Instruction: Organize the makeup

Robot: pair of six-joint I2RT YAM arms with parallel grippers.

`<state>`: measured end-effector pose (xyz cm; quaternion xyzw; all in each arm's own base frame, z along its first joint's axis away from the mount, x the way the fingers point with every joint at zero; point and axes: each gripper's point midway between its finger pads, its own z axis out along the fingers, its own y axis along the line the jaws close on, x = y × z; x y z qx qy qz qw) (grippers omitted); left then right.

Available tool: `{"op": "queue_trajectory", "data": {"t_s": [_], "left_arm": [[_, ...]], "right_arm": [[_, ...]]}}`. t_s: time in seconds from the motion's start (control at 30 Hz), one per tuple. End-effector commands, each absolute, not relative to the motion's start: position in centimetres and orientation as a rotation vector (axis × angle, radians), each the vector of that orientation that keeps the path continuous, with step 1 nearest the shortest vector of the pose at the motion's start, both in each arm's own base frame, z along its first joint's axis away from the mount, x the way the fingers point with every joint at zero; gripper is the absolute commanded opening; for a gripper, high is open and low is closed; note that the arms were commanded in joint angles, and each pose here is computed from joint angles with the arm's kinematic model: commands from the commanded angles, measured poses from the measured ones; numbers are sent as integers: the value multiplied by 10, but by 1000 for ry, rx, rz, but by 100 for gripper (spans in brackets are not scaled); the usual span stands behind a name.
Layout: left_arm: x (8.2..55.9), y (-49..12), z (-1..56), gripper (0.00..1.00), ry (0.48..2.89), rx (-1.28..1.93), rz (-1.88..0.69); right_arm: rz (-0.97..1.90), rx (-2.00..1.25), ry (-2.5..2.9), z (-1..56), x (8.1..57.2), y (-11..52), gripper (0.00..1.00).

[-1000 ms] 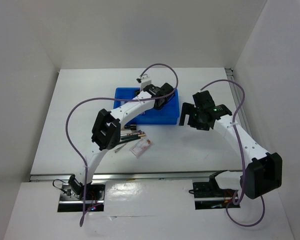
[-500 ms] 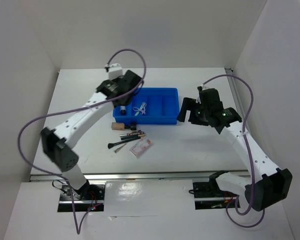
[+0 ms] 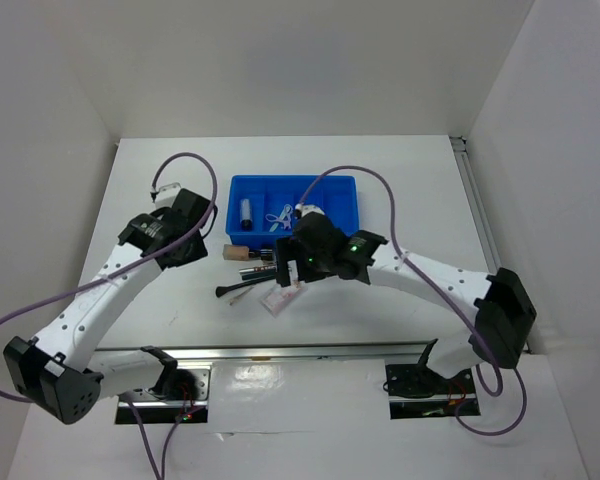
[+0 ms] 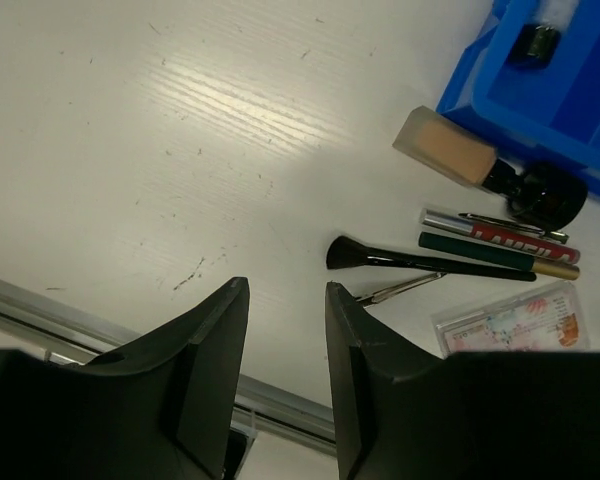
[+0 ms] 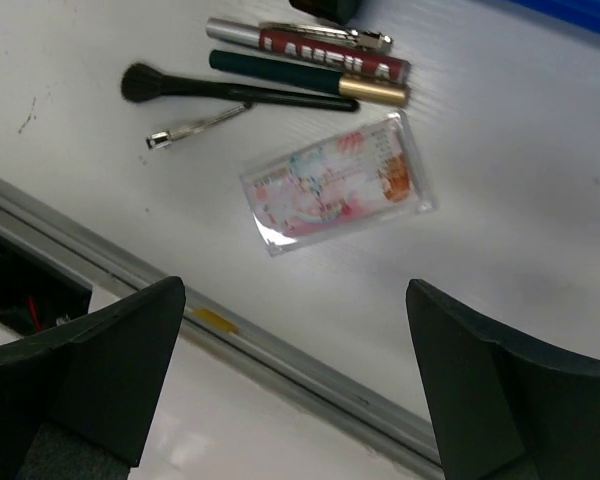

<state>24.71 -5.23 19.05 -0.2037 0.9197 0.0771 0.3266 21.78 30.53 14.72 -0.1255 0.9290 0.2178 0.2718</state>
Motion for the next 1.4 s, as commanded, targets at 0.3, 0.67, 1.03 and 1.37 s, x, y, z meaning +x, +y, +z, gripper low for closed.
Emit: {"op": "queue_trajectory", "data": {"t_s": [0.3, 0.67, 1.03, 1.37], "left_arm": [[260, -49, 243, 49, 2278, -528, 53], [265, -44, 229, 49, 2302, -493, 48], [268, -41, 218, 49, 2326, -474, 53], [271, -39, 217, 49, 2321, -464, 61]], "right_arm": [[591, -89, 2201, 142, 276, 387, 99], [418, -59, 2196, 106, 309, 403, 95], [339, 6, 2208, 85, 335, 397, 82], [207, 83, 2223, 63, 346, 384, 74]]}}
